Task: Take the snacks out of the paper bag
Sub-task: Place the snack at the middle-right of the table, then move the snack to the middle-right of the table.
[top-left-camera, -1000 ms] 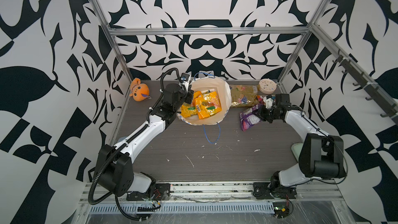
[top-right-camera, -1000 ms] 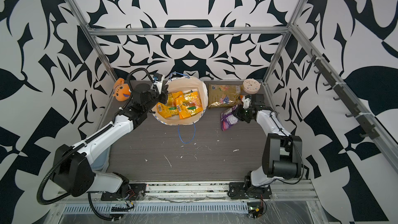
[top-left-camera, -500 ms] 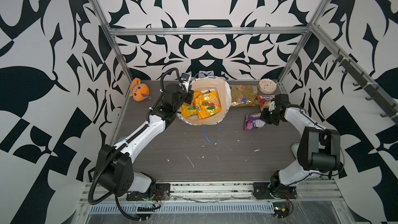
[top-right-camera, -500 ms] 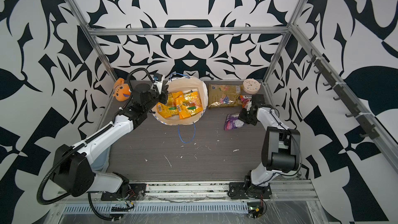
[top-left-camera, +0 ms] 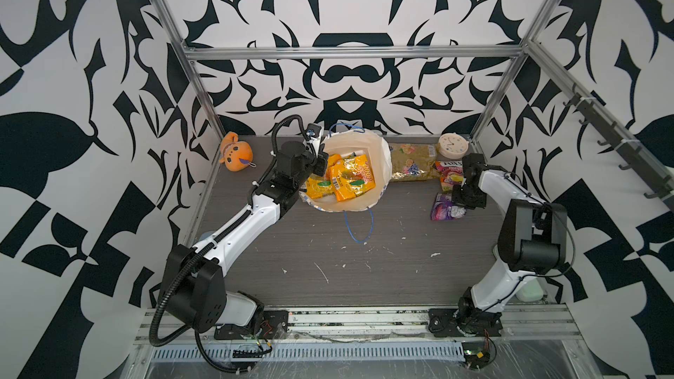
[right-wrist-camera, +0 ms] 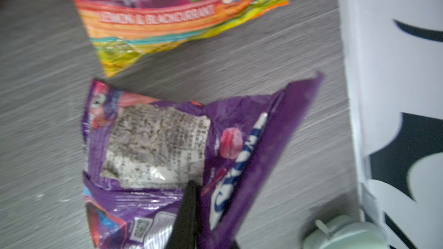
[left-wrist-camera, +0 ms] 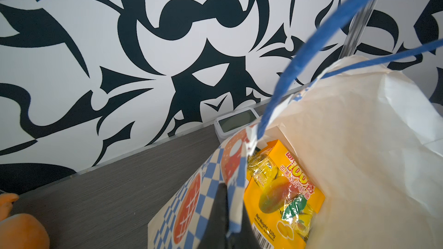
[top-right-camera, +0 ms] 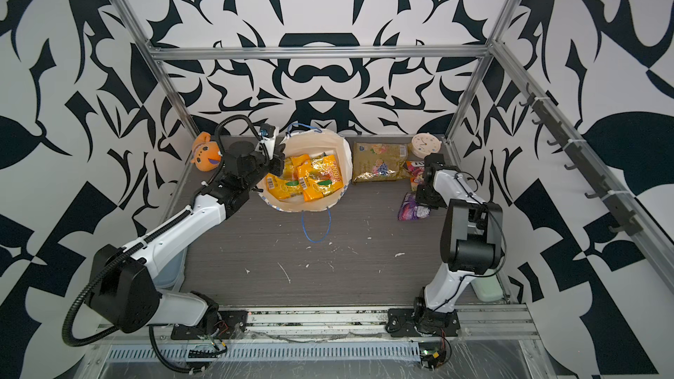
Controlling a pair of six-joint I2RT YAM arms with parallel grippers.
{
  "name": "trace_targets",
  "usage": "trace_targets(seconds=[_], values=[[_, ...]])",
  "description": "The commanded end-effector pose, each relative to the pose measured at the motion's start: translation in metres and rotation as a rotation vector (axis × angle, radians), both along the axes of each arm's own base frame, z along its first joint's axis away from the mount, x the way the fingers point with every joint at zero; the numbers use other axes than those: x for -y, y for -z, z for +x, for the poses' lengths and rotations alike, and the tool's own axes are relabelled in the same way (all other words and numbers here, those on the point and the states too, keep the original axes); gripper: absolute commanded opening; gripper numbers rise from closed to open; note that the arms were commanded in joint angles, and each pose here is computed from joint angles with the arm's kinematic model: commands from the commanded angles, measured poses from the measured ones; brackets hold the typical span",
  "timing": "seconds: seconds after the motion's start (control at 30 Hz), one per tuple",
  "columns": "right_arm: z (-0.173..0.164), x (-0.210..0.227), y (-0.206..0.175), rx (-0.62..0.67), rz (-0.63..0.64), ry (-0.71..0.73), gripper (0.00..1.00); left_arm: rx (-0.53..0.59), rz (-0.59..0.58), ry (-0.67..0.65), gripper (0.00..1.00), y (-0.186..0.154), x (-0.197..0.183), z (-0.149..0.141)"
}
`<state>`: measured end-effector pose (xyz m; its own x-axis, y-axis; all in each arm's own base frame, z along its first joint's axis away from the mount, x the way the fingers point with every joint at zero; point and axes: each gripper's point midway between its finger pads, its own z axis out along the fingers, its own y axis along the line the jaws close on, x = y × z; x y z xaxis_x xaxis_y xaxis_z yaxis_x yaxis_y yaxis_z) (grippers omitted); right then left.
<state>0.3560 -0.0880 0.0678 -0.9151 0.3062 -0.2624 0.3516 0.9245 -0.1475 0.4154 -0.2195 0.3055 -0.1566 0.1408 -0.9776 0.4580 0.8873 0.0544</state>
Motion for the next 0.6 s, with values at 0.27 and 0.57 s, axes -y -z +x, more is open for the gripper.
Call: trace_targets(seconds=[0.27,0.57], values=[[0.016,0.007,-0.066,0.171,-0.076,0.010,0.50,0.114,-0.074,0.039,0.00,-0.050,0.004,-0.009],[0.005,-0.121,-0.032,0.216,0.131,-0.205,0.00,0.105,-0.085,0.035,0.00,-0.046,0.004,-0.009]])
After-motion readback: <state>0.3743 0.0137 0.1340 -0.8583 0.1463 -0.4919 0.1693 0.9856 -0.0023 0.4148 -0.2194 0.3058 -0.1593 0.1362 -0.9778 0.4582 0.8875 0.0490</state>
